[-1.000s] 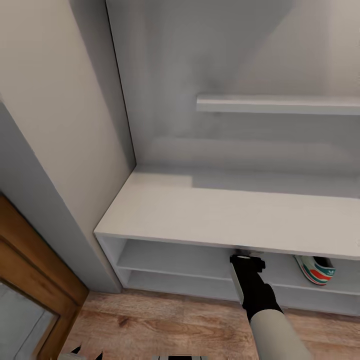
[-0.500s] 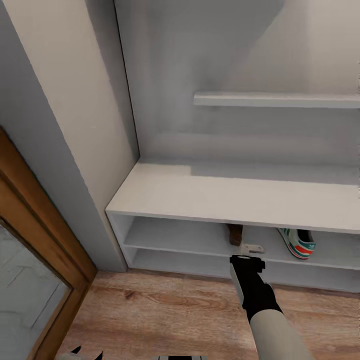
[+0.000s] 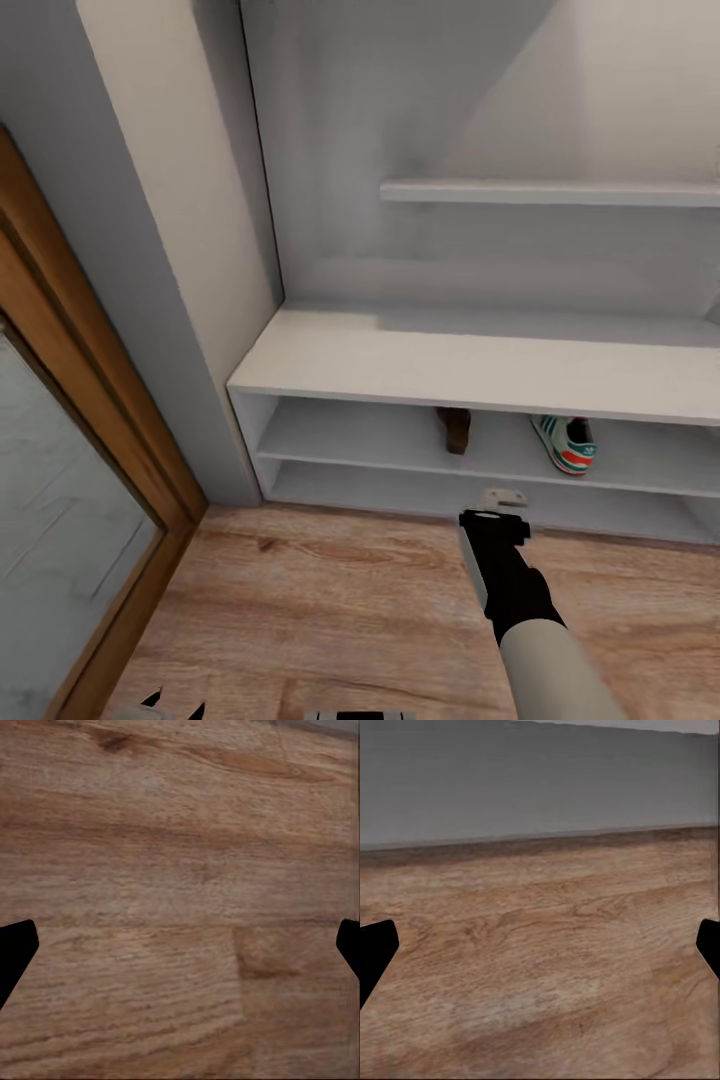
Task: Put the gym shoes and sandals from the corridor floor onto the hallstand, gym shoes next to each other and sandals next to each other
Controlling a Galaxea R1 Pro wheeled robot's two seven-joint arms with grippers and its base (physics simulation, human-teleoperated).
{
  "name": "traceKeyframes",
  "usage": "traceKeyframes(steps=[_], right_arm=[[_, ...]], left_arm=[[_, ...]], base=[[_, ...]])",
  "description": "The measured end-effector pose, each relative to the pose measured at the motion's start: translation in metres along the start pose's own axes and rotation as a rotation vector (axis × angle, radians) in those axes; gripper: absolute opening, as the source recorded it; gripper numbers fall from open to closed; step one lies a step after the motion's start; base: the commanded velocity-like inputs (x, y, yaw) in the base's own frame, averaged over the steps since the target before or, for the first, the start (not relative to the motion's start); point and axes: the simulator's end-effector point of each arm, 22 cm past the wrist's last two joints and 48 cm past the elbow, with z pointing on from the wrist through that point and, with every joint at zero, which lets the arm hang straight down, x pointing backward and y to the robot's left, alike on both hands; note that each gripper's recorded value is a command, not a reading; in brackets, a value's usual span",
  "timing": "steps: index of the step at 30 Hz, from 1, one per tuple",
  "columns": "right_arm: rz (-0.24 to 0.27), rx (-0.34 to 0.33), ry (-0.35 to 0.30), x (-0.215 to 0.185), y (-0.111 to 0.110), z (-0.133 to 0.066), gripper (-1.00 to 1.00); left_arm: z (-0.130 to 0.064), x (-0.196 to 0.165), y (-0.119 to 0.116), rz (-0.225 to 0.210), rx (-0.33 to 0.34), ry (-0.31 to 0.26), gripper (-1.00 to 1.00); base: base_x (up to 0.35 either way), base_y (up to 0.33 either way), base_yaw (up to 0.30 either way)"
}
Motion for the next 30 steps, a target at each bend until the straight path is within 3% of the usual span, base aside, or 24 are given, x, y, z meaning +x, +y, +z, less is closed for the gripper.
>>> traceKeyframes(steps=[6, 19, 30], right_arm=[[-0.007, -0.004, 0.009, 0.008, 0.003, 0.002, 1.0], [-0.017, -0.055, -0.032, 0.065, 0.037, 0.021, 1.0], [-0.06, -0.027, -0.038, 0.141, -0.001, 0.048, 1.0]], left_arm=[[0.0, -0.001, 0.001, -0.003, -0.004, -0.003, 1.0], [-0.001, -0.001, 0.006, -0.007, -0.022, -0.004, 1.0], [-0.001, -0.002, 0.014, -0.009, -0.061, -0.009, 1.0]], base=[[-0.336, -0.019, 0.0], [-0.33, -0.001, 0.0], [-0.083, 0.0, 0.0]])
